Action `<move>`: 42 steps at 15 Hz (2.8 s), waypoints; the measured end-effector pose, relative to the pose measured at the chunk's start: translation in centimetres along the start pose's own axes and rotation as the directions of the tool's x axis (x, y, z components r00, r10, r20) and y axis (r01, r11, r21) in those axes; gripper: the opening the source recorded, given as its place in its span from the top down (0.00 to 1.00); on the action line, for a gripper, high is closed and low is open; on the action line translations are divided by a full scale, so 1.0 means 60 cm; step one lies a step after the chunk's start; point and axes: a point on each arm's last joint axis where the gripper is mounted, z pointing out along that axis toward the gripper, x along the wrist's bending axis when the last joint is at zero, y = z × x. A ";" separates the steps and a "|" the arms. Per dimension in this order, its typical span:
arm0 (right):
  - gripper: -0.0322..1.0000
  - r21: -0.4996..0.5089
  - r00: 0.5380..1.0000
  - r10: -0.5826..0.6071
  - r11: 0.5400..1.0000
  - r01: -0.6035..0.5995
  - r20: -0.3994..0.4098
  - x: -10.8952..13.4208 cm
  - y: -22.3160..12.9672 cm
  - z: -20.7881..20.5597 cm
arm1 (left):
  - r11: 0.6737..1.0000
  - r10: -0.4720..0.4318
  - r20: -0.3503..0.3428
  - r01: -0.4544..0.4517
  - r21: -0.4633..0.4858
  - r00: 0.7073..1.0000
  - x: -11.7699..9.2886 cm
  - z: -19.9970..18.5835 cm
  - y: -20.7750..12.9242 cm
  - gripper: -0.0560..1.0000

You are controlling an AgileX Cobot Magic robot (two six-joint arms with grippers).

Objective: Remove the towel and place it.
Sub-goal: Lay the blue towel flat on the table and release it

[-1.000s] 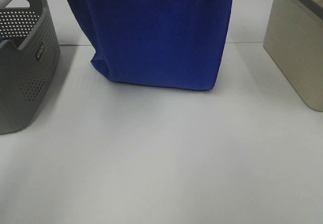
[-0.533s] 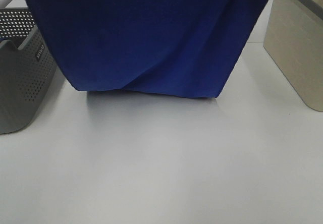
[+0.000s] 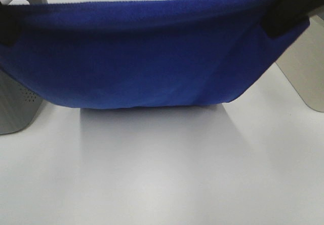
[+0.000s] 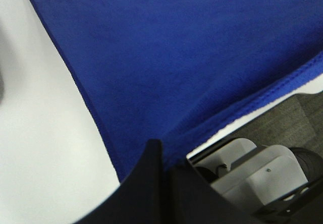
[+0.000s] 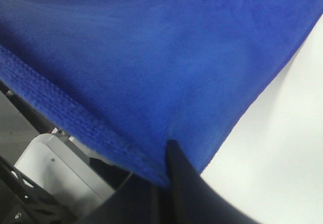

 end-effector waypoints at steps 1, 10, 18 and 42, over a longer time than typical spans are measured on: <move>0.95 0.026 1.000 0.012 1.000 -0.012 -0.004 -0.001 -0.015 0.009 | 1.000 -0.009 0.018 0.008 0.030 1.000 -0.001 0.012 -0.008 0.95; 0.95 0.373 0.977 0.204 0.912 -0.171 -0.052 -0.019 -0.186 0.123 | 0.923 -0.047 0.045 0.027 0.384 0.998 -0.036 0.141 -0.146 0.95; 0.95 0.620 0.936 0.347 0.746 -0.242 -0.052 -0.037 -0.265 0.203 | 0.814 -0.134 0.008 0.106 0.571 0.991 -0.027 0.249 -0.220 0.95; 0.95 0.805 0.911 0.411 0.535 -0.257 0.018 -0.091 -0.311 0.330 | 0.669 -0.069 0.057 0.004 0.744 0.996 -0.017 0.387 -0.231 0.95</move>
